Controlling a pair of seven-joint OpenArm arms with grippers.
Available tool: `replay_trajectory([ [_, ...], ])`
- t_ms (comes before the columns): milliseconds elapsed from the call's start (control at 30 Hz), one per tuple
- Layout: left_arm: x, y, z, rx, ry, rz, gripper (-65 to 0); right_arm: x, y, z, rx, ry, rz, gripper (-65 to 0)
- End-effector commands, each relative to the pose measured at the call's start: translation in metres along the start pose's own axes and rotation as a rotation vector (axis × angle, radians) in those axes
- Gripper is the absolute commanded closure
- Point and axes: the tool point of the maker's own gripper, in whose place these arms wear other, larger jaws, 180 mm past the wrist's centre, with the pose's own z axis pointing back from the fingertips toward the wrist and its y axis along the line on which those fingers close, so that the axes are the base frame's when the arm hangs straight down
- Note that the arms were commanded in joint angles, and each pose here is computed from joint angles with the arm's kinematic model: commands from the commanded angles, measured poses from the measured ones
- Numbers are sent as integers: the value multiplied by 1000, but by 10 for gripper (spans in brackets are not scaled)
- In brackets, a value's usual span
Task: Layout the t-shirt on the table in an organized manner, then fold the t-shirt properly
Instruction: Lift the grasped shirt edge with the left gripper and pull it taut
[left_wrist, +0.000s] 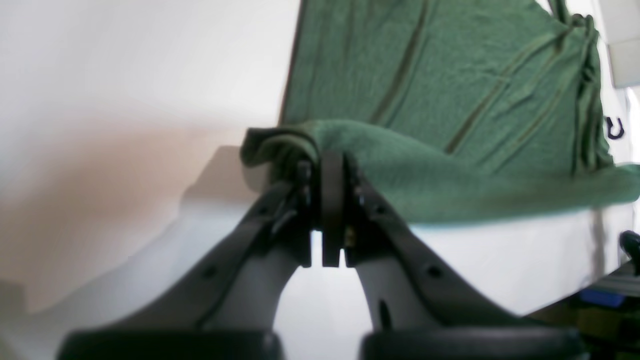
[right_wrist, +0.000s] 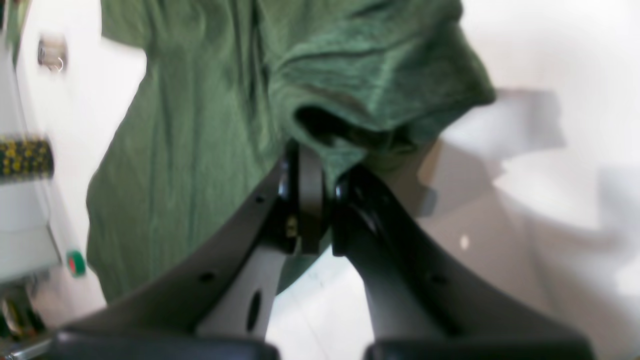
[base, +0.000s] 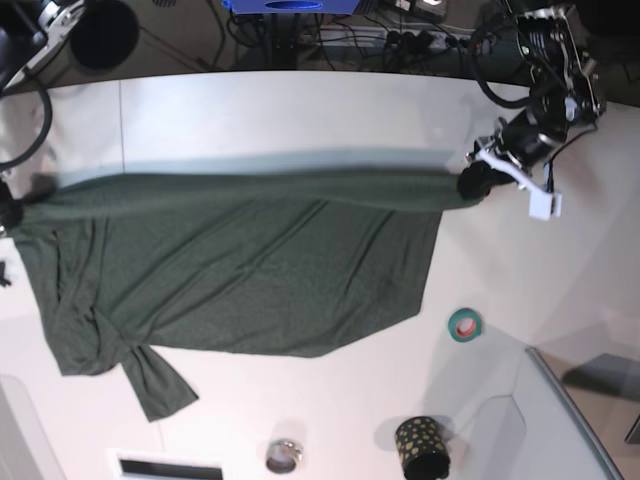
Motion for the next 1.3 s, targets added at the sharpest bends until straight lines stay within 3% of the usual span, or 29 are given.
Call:
replay_trajectory([
  [0, 33, -9, -6, -36, -70, -33, 0, 38, 23, -2, 56, -75, 27, -8],
  [133, 84, -25, -44, -63, -105, 10, 0, 73, 66, -25, 134, -77, 19, -8],
  [433, 187, -96, -100, -170, -146, -12, 0, 159, 161, -43, 249, -213, 107, -8],
  [533, 232, -117, -103, -205, -201, -20, 0, 194, 193, -37, 278, -277, 152, -8],
  [700, 308, -157, -78, -265, -346, -87, 0, 251, 229, -2, 309, -385, 230, -6],
  [833, 327, -168, -54, -255, -385, -130, 0, 273, 226, 31, 293, -417, 294, -5],
  [900, 317, -156, -44, -234, -379, -131, 0, 269, 205, 42, 261, -417, 308, -5],
  [1000, 279, -137, -37, -197, -324, -132, 0, 246, 160, 51, 192, -388, 312, -5],
  [1267, 129, -75, -20, -54, -94, -139, 0, 110, 33, 57, 11, -231, 216, -5],
])
